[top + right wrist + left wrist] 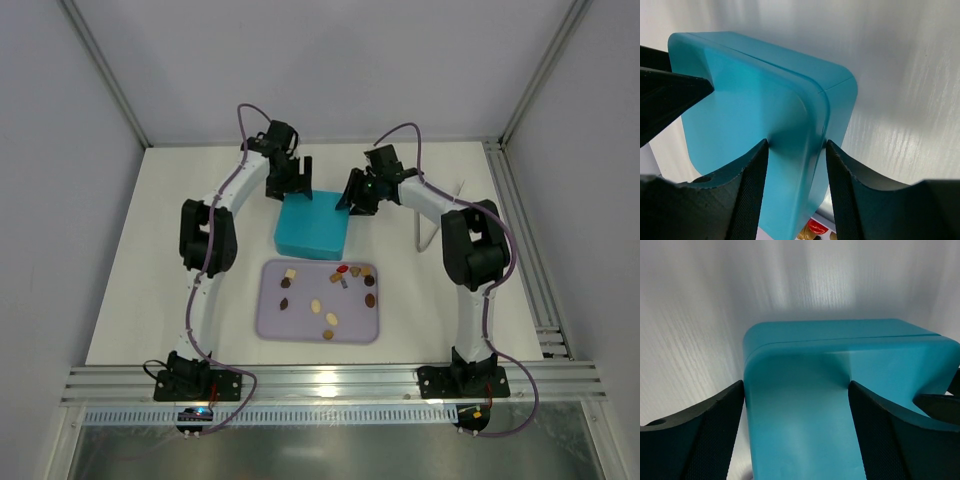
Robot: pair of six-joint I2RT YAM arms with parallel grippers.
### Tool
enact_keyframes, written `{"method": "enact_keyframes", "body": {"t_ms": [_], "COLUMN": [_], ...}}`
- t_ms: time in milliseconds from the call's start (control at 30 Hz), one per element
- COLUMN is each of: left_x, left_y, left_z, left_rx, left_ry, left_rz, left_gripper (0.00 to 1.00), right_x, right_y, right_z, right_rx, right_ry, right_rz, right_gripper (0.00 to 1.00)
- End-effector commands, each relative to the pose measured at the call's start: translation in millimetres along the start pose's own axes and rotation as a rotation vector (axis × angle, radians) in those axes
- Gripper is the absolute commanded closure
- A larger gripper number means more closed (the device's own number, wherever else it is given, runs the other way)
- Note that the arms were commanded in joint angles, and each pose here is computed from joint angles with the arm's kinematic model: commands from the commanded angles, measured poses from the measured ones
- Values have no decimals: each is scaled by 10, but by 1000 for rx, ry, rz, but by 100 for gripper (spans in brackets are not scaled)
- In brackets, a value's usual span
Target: Pack the chocolate
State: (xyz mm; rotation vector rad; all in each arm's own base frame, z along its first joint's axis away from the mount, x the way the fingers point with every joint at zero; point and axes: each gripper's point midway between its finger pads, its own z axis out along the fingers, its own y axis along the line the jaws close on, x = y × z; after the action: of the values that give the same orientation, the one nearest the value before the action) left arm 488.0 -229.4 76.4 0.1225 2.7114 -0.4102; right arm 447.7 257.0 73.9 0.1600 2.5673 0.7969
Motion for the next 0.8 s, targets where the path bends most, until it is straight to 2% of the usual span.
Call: {"method": "enact_keyframes", "body": {"t_ms": [0, 133, 500, 567, 767], "left_x": [480, 313, -42, -71, 171], "left_y": [286, 342, 529, 526, 616], "left_z": [96, -10, -86, -37, 168], "left_rx": [-101, -94, -92, -86, -138], "left_ry": [187, 119, -28, -27, 85], "left_rz": [-1, -5, -101, -110, -127], "left_gripper": [18, 15, 16, 16, 25], "right_x": [-74, -201, -458, -520, -442], "right_y": [-161, -137, -139, -124, -280], "right_z": [14, 4, 106, 119, 255], "right_rx": [85, 72, 76, 82, 144], "right_ry": [-9, -42, -78, -83, -24], "right_rz": [-41, -50, -69, -80, -95], "right_gripper": [49, 43, 42, 41, 43]}}
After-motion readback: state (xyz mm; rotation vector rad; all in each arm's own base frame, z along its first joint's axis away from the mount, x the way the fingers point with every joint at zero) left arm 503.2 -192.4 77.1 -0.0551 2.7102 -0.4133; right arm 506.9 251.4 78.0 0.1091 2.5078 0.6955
